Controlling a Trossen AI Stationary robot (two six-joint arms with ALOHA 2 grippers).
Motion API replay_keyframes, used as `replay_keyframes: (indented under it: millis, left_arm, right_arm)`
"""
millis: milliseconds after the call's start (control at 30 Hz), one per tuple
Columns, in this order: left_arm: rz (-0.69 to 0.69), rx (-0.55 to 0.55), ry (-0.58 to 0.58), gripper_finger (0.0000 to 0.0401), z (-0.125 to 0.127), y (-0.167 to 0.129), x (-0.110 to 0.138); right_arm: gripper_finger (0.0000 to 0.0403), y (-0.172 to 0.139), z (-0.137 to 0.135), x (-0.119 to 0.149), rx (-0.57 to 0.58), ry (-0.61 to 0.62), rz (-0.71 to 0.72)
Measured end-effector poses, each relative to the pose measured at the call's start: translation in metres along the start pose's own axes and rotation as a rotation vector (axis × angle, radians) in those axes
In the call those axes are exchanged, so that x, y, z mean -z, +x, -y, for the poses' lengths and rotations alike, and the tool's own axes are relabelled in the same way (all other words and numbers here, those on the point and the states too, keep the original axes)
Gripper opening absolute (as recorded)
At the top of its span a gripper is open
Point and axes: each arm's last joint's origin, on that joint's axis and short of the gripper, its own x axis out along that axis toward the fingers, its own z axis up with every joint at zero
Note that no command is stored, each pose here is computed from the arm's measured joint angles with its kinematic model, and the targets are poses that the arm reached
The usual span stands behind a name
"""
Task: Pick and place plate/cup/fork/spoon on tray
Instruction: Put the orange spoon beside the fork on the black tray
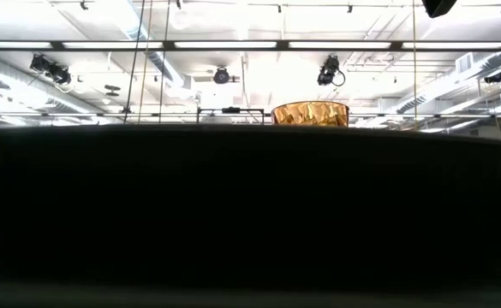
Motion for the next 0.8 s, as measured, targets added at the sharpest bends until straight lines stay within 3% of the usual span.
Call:
replay_keyframes:
  millis: [233, 567, 800]
  left_arm:
    - [0.002, 0.017, -0.059, 0.0098, 0.01, 0.005, -0.008]
    - [-0.052, -0.012, -0.042, 0.0155, 0.013, 0.007, -0.009]
    - [-0.149, -0.042, 0.157, 0.0164, 0.014, 0.007, -0.007]
  right_arm:
    - [0.0219, 0.0, 0.0, 0.0, 0.0, 0.0, 0.0]
    - [0.0219, -0.001, -0.001, -0.001, -0.007, -0.007, 0.009]
    - [0.0219, -0.001, -0.002, -0.002, -0.009, -0.019, 0.013]
